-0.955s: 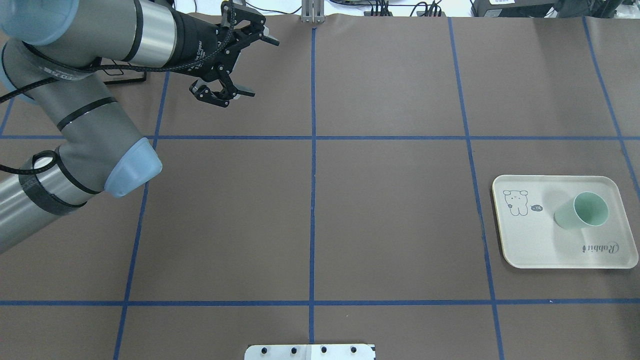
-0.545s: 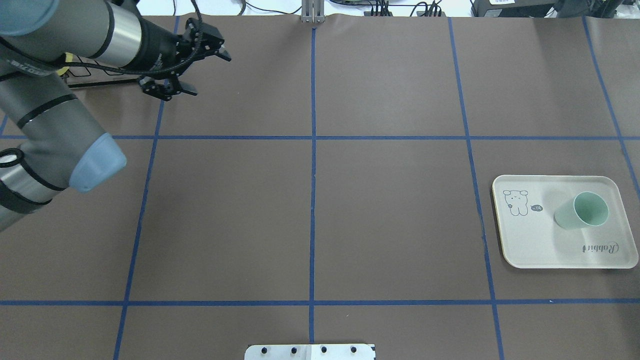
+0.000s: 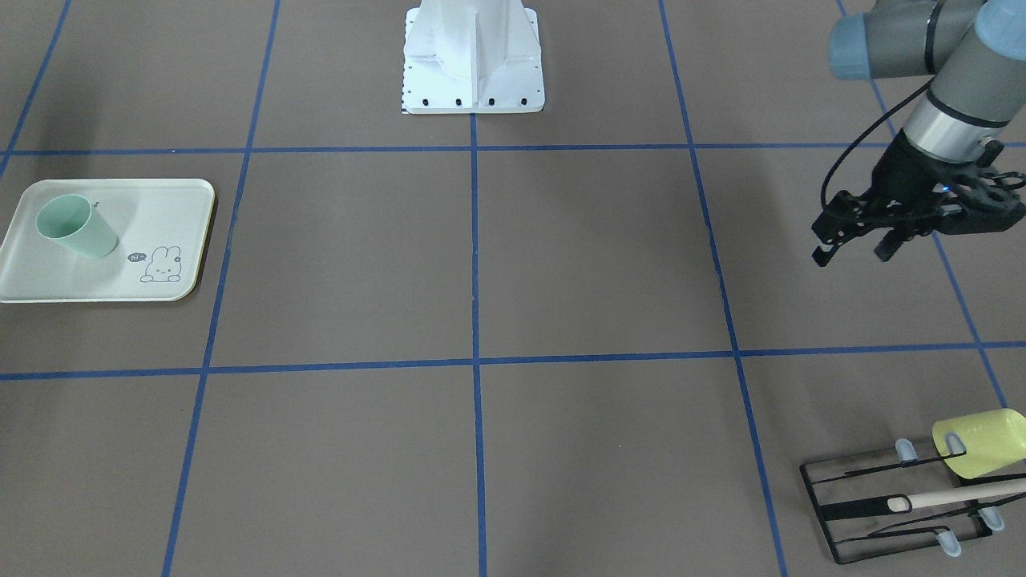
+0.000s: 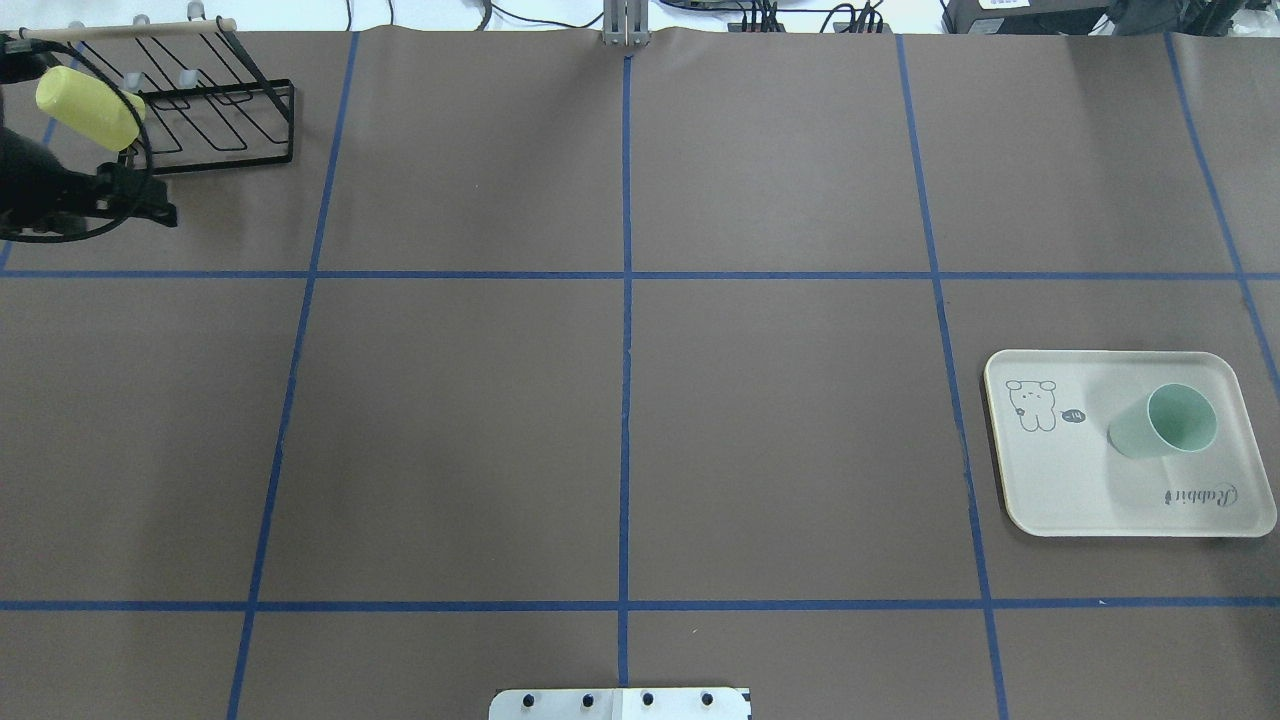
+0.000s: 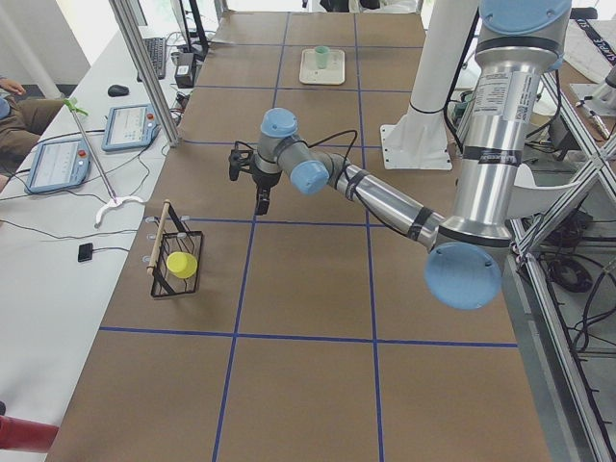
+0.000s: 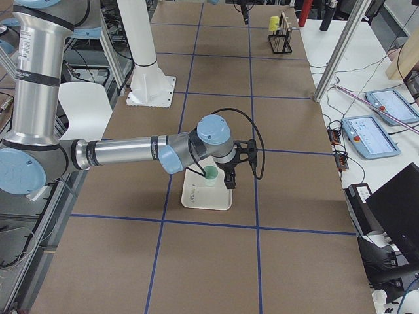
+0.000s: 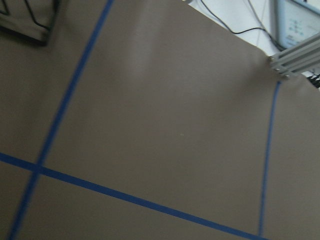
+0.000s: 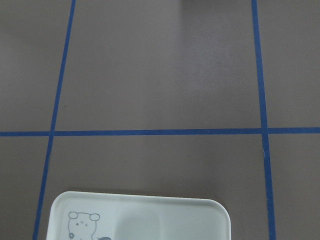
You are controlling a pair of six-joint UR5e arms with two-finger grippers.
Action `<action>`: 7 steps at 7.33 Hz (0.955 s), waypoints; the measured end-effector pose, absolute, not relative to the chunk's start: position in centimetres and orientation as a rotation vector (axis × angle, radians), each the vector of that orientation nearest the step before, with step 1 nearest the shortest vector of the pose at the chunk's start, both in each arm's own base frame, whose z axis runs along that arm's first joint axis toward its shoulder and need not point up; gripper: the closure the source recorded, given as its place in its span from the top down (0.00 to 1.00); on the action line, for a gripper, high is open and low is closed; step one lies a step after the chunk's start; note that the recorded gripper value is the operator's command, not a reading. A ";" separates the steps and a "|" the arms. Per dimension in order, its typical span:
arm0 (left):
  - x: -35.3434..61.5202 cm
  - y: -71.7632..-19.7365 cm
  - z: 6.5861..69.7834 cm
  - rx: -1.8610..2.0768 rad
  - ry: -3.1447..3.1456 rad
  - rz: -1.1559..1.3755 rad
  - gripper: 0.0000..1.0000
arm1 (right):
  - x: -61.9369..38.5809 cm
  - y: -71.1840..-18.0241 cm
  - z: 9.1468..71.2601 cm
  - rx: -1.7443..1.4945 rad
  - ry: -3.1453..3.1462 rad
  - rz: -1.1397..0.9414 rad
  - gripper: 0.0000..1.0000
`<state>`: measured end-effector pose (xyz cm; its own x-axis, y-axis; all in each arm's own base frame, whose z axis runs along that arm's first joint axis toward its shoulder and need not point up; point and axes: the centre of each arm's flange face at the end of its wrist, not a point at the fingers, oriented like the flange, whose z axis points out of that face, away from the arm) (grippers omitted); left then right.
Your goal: Left arm grabs green cup and hands to right arm on tray
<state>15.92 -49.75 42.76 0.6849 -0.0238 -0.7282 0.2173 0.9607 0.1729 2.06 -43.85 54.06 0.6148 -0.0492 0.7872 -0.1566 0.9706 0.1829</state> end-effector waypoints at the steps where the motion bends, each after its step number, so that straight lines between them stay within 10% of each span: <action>1: 11.9 -47.8 46.6 0.274 0.726 -0.019 1.00 | 1.6 -44.6 53.9 0.221 -0.895 0.043 1.00; 7: -2.7 -43.2 53.2 0.144 0.810 0.118 1.00 | 0.0 -47.6 53.5 0.104 -0.795 -0.072 1.00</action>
<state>-2.71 -43.18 53.18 0.6837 0.1598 -0.7121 -0.0497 0.9837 0.1730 0.00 -47.63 53.53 0.6984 -0.1035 0.7082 0.0256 0.9925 0.1198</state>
